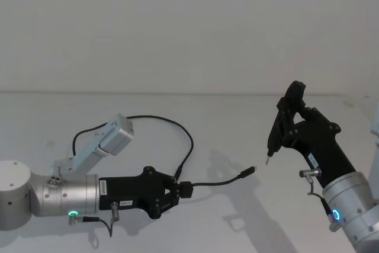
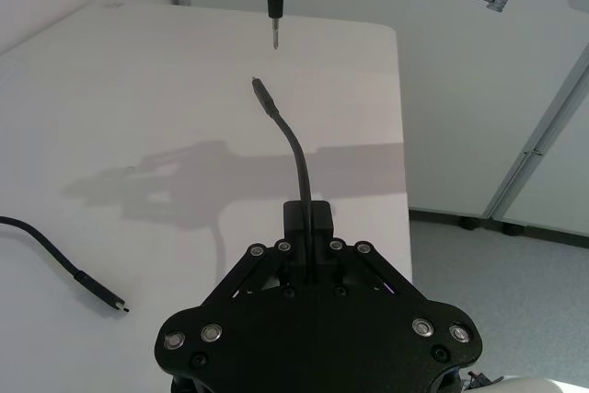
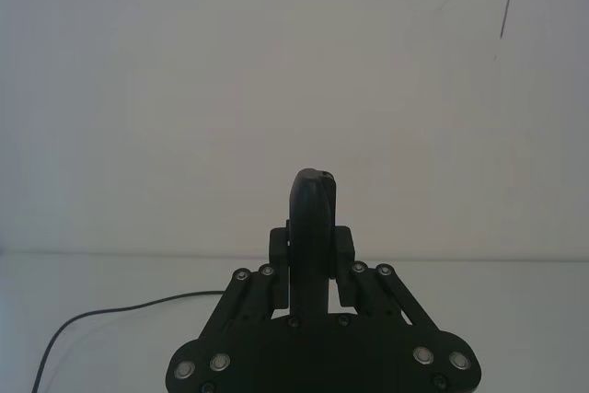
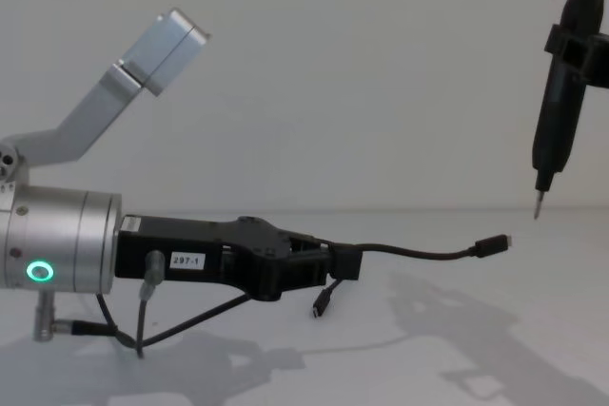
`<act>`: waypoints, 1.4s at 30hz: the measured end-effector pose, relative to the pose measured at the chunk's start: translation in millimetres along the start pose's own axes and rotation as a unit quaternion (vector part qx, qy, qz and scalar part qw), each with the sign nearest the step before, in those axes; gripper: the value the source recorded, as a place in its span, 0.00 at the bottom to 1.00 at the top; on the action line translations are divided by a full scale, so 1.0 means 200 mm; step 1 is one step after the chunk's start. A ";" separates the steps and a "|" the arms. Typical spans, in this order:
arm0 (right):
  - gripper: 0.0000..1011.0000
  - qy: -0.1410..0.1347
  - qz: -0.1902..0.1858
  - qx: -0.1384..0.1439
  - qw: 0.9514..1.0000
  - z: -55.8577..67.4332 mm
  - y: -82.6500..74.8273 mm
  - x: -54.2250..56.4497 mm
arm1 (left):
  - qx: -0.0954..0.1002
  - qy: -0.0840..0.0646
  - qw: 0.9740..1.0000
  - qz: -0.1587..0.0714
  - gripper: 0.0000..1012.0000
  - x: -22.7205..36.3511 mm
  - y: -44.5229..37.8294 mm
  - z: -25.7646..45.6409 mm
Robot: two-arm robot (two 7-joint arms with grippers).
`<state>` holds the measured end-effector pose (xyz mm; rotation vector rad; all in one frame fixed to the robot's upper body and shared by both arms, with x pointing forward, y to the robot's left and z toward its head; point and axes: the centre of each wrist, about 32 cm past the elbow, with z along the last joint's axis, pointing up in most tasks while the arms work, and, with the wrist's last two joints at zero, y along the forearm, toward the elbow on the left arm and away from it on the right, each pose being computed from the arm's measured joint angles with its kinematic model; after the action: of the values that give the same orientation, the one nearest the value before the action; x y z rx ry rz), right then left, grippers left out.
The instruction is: Pick up the data cable with the one hand.
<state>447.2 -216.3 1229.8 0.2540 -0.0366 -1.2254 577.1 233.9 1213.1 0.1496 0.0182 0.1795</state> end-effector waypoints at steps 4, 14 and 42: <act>0.28 0.003 0.000 0.002 1.000 0.00 0.00 -0.01 | 0.000 0.001 1.000 0.000 0.05 -0.003 -0.002 -0.002; 0.28 0.004 0.002 -0.003 1.000 -0.03 0.00 -0.01 | -0.001 0.001 1.000 -0.001 0.05 -0.007 -0.006 -0.003; 0.28 0.001 0.007 -0.009 1.000 -0.12 0.05 -0.03 | -0.001 0.002 1.000 -0.001 0.05 -0.010 -0.008 -0.005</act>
<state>458.9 -203.1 1209.9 0.2394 -0.0264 -1.2116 575.4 232.1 1211.9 0.1474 0.0218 0.1771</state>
